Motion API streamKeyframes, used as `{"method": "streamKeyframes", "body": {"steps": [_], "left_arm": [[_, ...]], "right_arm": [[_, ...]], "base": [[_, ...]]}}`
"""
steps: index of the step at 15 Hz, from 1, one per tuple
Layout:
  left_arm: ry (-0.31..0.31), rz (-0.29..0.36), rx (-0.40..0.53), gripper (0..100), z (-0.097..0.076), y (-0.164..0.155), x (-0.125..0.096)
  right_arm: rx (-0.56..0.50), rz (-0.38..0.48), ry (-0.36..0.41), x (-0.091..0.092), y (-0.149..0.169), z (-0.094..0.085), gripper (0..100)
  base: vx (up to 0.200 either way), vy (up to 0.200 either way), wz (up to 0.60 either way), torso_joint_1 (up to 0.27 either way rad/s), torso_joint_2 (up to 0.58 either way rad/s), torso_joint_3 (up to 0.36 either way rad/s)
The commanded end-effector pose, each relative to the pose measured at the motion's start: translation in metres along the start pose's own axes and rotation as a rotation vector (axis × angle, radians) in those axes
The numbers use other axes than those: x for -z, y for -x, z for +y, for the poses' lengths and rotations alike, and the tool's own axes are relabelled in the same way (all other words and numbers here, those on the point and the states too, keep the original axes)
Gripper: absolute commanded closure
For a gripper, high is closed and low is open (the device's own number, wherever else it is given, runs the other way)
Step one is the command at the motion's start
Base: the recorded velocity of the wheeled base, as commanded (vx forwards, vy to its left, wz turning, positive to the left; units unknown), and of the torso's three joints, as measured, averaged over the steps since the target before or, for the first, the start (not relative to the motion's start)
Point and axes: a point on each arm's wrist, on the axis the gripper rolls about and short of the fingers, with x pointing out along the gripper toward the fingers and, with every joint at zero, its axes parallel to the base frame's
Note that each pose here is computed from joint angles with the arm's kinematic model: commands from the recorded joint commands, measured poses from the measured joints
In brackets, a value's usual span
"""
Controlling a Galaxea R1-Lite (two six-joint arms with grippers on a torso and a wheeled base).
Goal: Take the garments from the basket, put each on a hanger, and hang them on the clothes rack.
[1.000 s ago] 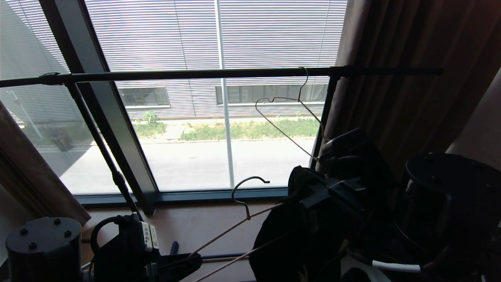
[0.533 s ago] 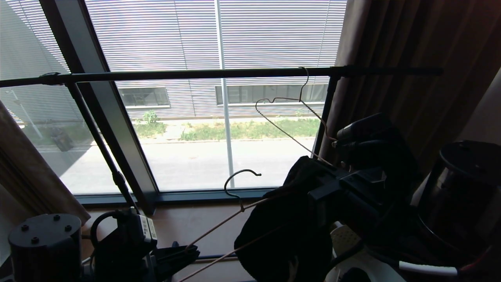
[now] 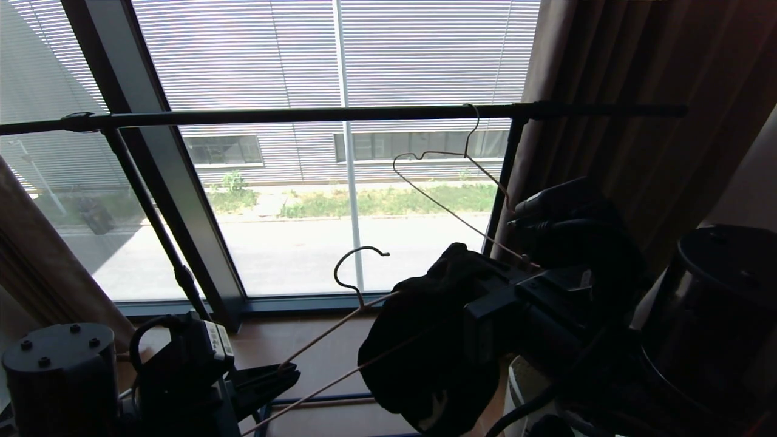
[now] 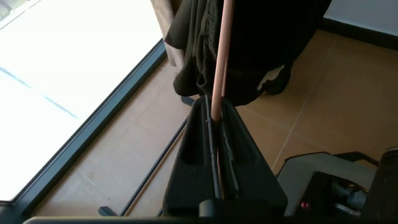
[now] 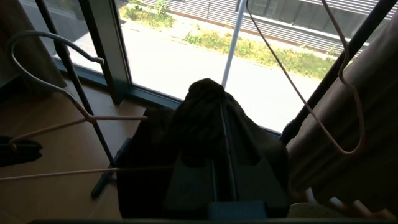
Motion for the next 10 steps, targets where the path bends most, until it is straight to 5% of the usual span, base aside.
{"method": "streamKeyframes", "body": {"steps": [1, 10], "left_arm": [[-0.010, -0.007, 0.046, 100, -0.008, -0.003, -0.002], [-0.008, 0.008, 0.077, 100, -0.012, -0.008, 0.000]], "right_arm": [[0.006, 0.034, 0.003, 0.013, -0.011, 0.022, 100], [-0.047, 0.013, -0.051, 0.007, 0.000, 0.037, 100]], "base": [[0.000, 0.000, 0.00, 0.000, 0.00, 0.000], [0.000, 0.000, 0.00, 0.000, 0.00, 0.000]]}}
